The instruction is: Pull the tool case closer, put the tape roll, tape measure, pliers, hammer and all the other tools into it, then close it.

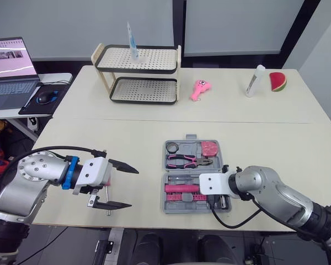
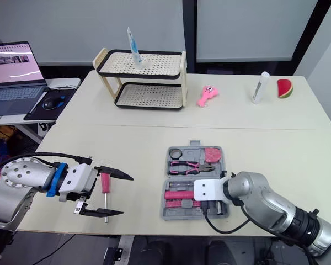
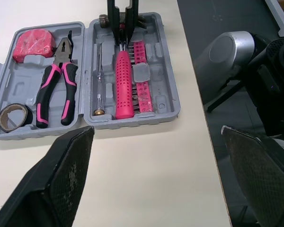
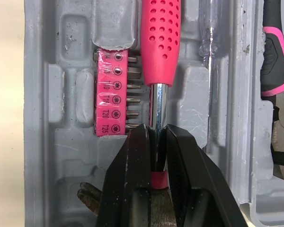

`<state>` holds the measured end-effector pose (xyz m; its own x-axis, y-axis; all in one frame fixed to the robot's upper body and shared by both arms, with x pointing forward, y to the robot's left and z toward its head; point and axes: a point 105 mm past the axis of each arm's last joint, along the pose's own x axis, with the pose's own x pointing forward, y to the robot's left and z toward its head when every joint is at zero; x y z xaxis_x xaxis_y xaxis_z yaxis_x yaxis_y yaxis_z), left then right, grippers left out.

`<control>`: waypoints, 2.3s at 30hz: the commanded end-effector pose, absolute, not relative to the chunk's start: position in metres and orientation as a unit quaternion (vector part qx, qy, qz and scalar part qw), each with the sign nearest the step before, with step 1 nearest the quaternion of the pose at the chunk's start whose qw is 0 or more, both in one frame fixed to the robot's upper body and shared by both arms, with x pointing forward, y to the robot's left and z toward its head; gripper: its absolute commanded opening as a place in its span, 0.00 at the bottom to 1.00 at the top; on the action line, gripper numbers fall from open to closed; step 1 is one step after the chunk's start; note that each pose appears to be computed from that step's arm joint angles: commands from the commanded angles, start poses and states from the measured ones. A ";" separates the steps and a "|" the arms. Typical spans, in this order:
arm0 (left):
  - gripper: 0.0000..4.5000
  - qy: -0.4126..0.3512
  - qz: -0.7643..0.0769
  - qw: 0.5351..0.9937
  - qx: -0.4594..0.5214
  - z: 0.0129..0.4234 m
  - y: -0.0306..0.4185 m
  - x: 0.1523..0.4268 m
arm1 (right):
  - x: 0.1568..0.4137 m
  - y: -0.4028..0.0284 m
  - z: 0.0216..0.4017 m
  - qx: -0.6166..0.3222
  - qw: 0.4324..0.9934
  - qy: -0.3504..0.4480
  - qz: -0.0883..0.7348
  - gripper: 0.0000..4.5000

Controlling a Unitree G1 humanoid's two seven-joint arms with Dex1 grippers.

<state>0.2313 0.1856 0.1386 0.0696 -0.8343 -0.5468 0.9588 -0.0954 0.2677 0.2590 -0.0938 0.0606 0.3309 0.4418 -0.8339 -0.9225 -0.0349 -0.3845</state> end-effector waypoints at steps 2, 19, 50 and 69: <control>1.00 0.091 -0.670 0.665 0.317 0.144 0.185 0.234 | 0.265 -0.093 0.072 -0.498 0.659 0.225 0.517 0.05; 1.00 0.086 -0.668 0.667 0.320 0.146 0.182 0.236 | 0.272 -0.092 0.075 -0.507 0.658 0.212 0.515 0.24; 1.00 0.073 -0.667 0.669 0.319 0.145 0.175 0.238 | 0.265 -0.081 0.075 -0.346 0.690 0.085 0.630 0.00; 1.00 0.074 -0.667 0.668 0.322 0.141 0.176 0.241 | 0.267 -0.080 0.053 -0.399 0.680 0.133 0.601 0.00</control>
